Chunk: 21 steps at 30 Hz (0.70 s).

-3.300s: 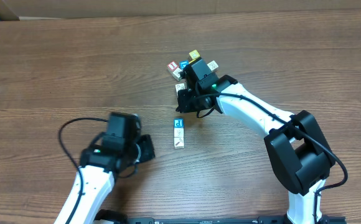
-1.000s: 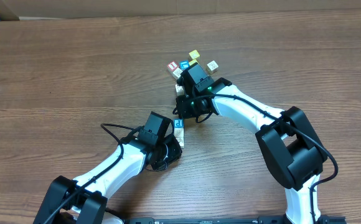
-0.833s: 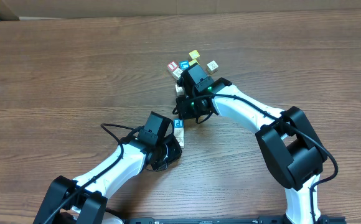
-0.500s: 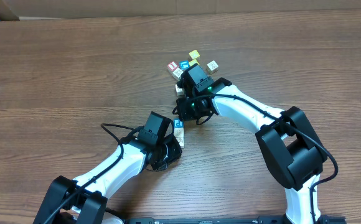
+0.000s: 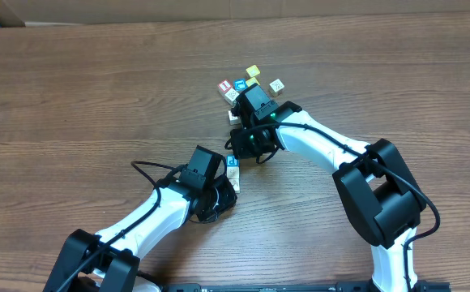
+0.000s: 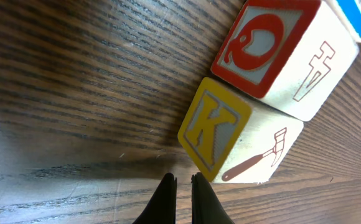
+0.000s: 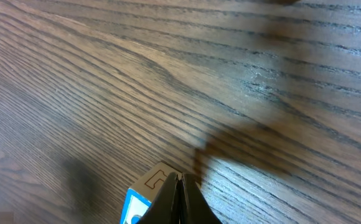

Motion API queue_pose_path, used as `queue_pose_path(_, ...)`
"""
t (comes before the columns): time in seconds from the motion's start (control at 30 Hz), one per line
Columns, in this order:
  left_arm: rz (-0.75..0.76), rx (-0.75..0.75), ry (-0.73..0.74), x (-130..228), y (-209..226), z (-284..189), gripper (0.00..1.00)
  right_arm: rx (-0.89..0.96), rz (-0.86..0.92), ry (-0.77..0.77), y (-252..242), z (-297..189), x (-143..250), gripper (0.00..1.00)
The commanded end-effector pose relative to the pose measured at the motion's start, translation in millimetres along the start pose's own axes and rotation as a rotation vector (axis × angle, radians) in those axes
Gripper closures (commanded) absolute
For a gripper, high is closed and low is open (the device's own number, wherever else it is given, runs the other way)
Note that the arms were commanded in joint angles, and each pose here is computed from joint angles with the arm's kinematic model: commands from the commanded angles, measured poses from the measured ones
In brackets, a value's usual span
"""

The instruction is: Flip 3 blocks

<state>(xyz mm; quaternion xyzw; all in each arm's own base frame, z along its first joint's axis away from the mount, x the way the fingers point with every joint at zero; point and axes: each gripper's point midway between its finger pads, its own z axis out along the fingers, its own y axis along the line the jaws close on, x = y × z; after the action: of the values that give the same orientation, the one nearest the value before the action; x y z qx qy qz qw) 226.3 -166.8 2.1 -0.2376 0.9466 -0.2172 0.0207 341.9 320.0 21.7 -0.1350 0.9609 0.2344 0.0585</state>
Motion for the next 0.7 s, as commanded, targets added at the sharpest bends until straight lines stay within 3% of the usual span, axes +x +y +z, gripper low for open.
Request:
queue_pose_path(0.0, -0.012, -0.008, 0.006, 2, 3, 2, 0.96, -0.025, -0.028, 0.008, 7, -1, 2, 0.96)
queue_pose_path(0.27, -0.012, -0.008, 0.006, 2, 3, 2, 0.96, -0.023, -0.030, 0.001, 6, -1, 0, 0.95)
queue_pose_path(0.67, 0.080, 0.026, 0.050, 9, -8, -6, 0.96, -0.036, -0.011, -0.077, -7, -9, -25, 0.72)
